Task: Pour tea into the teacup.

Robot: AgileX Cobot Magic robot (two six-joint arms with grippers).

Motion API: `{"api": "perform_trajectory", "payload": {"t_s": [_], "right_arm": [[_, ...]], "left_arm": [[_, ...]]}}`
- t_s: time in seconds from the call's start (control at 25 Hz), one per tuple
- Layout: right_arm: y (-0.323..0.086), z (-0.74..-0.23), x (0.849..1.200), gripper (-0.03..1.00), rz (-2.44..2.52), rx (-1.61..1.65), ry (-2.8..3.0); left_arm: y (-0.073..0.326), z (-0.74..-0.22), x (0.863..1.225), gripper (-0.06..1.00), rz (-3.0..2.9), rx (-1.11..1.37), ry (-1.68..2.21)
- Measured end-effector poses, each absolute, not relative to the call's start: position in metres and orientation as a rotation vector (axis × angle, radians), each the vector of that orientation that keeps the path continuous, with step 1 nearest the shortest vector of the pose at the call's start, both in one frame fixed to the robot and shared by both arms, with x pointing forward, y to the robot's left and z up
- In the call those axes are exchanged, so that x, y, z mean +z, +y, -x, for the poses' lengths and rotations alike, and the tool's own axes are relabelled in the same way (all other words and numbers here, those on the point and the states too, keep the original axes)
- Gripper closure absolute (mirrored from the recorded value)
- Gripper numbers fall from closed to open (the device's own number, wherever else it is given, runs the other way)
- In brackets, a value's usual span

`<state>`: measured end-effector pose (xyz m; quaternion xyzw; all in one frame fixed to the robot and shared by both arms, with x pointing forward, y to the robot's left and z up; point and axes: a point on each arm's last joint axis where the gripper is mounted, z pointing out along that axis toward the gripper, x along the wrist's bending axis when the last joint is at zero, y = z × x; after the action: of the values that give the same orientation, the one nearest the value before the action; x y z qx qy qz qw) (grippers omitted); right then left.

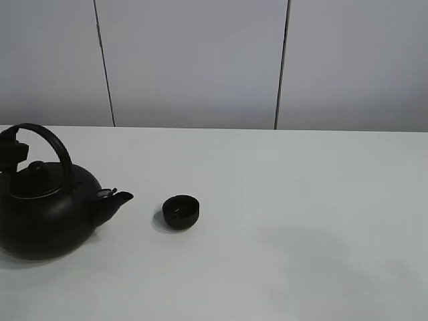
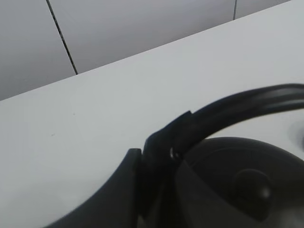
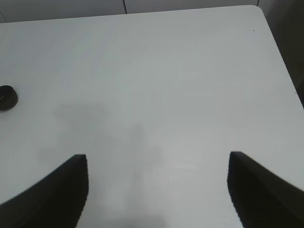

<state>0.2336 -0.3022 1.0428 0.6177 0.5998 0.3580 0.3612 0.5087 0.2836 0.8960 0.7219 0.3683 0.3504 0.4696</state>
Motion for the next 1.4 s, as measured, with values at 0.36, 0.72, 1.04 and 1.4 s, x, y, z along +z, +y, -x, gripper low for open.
{"api": "perform_trajectory", "payload": {"t_s": [0.36, 0.72, 1.04, 1.4], "right_arm": [[-0.302, -0.234, 1.043, 0.41, -1.592, 0.922, 1.545], [-0.302, -0.234, 1.043, 0.41, -1.592, 0.922, 1.545], [-0.302, -0.234, 1.043, 0.41, -1.592, 0.922, 1.545], [-0.302, -0.234, 1.043, 0.41, -1.592, 0.922, 1.545]], "left_arm": [[0.277, -0.507, 0.906, 0.84, -1.770, 0.836, 0.930], [0.232, -0.497, 0.934, 0.84, -1.703, 0.799, 0.923], [0.205, -0.504, 0.940, 0.84, -1.704, 0.784, 1.005], [0.204, -0.527, 0.952, 0.84, -1.798, 0.919, 0.978]]}}
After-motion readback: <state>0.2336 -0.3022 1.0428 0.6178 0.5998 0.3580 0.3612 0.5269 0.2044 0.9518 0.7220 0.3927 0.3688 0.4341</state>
